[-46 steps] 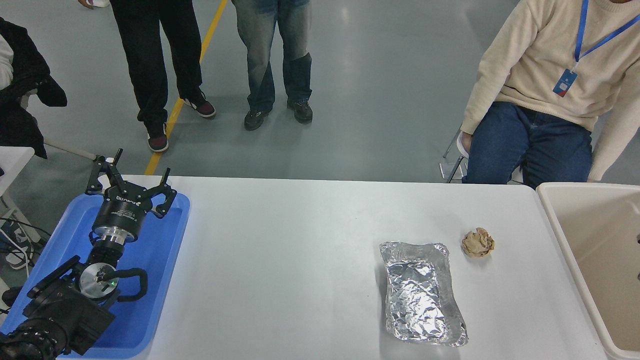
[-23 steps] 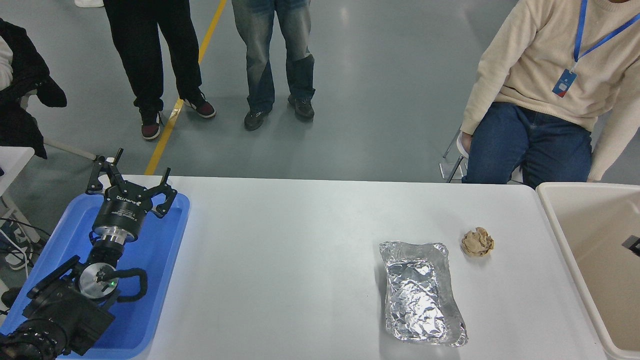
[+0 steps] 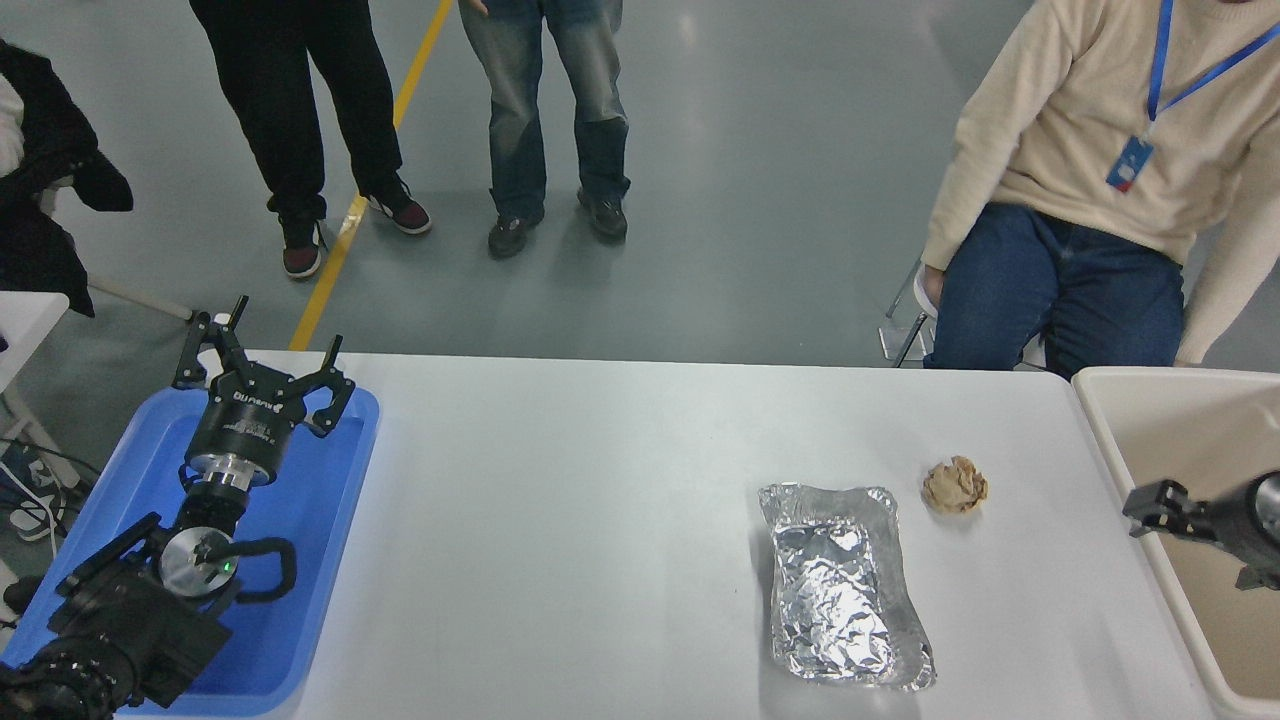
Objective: Pick up paper cup place in dustbin
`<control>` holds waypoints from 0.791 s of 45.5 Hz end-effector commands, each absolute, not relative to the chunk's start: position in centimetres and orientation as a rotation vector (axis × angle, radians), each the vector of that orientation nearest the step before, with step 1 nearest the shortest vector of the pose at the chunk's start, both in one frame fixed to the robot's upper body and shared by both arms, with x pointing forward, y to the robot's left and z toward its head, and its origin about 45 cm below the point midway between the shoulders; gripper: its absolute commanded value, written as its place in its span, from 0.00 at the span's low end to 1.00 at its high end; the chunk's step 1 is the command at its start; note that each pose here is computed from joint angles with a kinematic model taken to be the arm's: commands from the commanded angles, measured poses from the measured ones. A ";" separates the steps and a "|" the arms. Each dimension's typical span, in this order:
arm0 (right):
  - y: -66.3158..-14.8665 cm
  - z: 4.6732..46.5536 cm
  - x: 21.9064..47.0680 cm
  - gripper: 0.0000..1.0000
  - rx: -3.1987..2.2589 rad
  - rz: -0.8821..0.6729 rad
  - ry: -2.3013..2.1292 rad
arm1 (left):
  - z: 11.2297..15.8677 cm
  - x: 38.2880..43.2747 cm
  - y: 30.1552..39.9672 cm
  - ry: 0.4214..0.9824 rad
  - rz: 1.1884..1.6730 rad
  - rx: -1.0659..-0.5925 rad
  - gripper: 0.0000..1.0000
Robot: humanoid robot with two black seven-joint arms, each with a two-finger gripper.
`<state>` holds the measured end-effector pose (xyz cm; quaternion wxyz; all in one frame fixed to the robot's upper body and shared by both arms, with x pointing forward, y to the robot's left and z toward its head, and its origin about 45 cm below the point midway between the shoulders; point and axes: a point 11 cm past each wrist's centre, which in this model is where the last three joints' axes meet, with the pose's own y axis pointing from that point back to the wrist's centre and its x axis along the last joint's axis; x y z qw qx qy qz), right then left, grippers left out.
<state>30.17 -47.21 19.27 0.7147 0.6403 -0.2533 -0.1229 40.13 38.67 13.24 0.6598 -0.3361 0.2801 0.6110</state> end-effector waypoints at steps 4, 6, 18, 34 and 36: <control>-42.0 26.3 31.6 1.00 1.531 -0.297 -0.258 | 13.22 40.12 38.68 0.634 1.383 -0.760 1.00; -41.5 27.1 32.2 1.00 1.539 -0.269 -0.266 | 13.24 40.13 38.70 0.634 1.384 -0.762 1.00; -35.3 31.9 35.8 1.00 1.517 -0.046 -0.187 | 13.22 40.12 38.68 0.634 1.383 -0.760 1.00; -29.6 33.8 37.4 1.00 1.480 0.103 -0.092 | 13.25 40.14 38.64 0.634 1.382 -0.761 1.00; -29.2 34.1 37.5 1.00 1.481 0.114 -0.092 | 13.22 40.12 38.68 0.634 1.383 -0.760 1.00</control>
